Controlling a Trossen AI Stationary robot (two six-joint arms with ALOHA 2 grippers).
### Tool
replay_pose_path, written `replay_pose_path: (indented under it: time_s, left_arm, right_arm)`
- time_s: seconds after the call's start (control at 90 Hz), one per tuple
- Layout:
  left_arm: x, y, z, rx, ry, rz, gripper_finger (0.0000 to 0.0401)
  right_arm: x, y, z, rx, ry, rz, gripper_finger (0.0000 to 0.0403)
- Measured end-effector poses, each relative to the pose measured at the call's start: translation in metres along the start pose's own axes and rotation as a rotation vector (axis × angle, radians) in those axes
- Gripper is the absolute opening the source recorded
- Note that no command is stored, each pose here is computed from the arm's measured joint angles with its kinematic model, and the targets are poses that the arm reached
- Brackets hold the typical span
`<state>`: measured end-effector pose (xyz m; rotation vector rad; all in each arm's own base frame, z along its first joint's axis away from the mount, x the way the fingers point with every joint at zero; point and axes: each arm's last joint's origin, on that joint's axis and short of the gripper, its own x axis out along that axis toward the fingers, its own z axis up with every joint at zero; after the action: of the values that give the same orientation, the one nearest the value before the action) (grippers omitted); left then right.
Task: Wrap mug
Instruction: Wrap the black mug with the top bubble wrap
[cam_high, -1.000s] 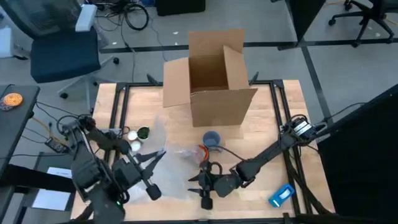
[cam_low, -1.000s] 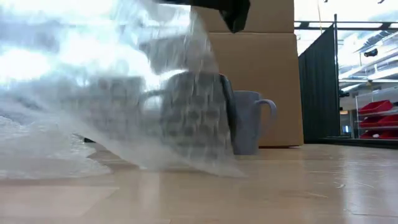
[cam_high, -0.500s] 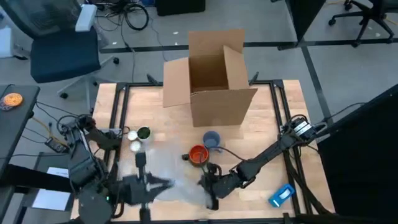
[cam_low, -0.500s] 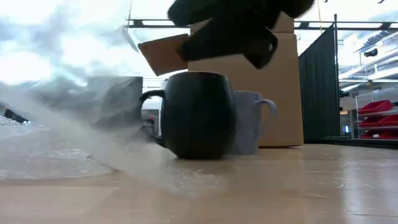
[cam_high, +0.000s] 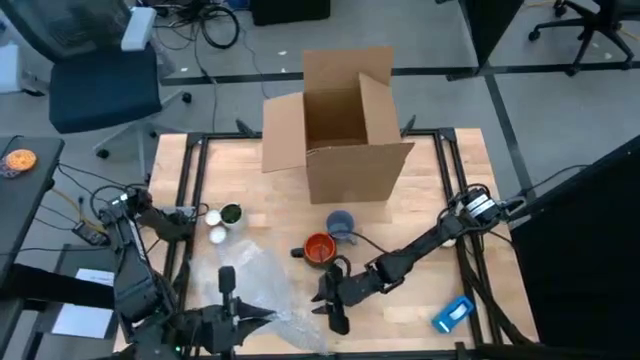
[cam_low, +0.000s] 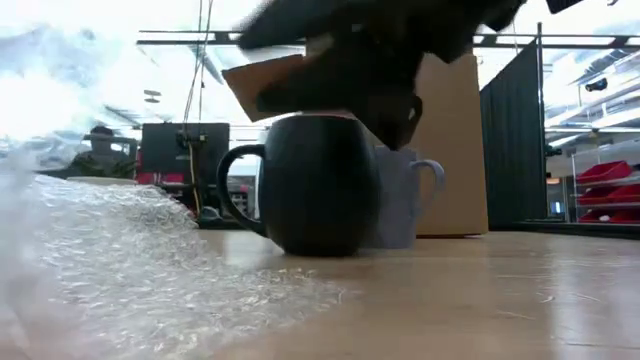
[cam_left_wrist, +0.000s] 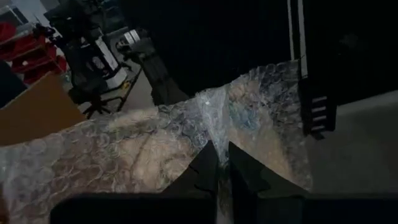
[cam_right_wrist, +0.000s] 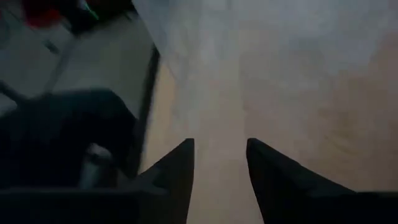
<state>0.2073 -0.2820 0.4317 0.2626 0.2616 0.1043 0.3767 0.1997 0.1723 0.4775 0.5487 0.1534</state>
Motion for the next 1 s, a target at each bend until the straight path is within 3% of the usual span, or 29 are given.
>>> replay_pose_path:
  time_s: [0.122, 0.233, 0.378, 0.6, 0.767, 0.889, 1.0]
  left_arm:
    - [0.000, 0.001, 0.000, -0.001, -0.006, 0.026, 0.0000]
    - [0.000, 0.001, 0.000, -0.002, -0.010, 0.044, 0.0000]
    - [0.000, 0.002, 0.000, -0.004, -0.010, 0.046, 0.0000]
    - [0.001, 0.002, 0.000, -0.004, -0.010, 0.046, 0.0000]
    - [0.001, 0.002, 0.001, -0.001, -0.010, 0.050, 0.0000]
    - [0.001, 0.002, 0.000, 0.003, -0.009, 0.049, 0.0000]
    - [0.001, 0.001, 0.000, 0.006, 0.004, -0.005, 0.0000]
  right_arm:
    - [0.000, 0.001, 0.008, 0.190, -0.105, -0.006, 0.0081]
    - [-0.002, 0.008, 0.008, 0.272, -0.157, 0.012, 0.0048]
    - [-0.004, 0.018, 0.003, 0.286, -0.195, 0.009, 0.0006]
    - [-0.008, 0.034, -0.009, 0.333, -0.251, -0.031, 0.0001]
    - [0.023, 0.058, -0.013, 0.349, -0.292, 0.012, 0.0000]
    - [0.047, 0.064, -0.016, 0.329, -0.291, -0.018, 0.0000]
    - [0.049, 0.067, -0.012, 0.327, -0.307, -0.083, 0.0000]
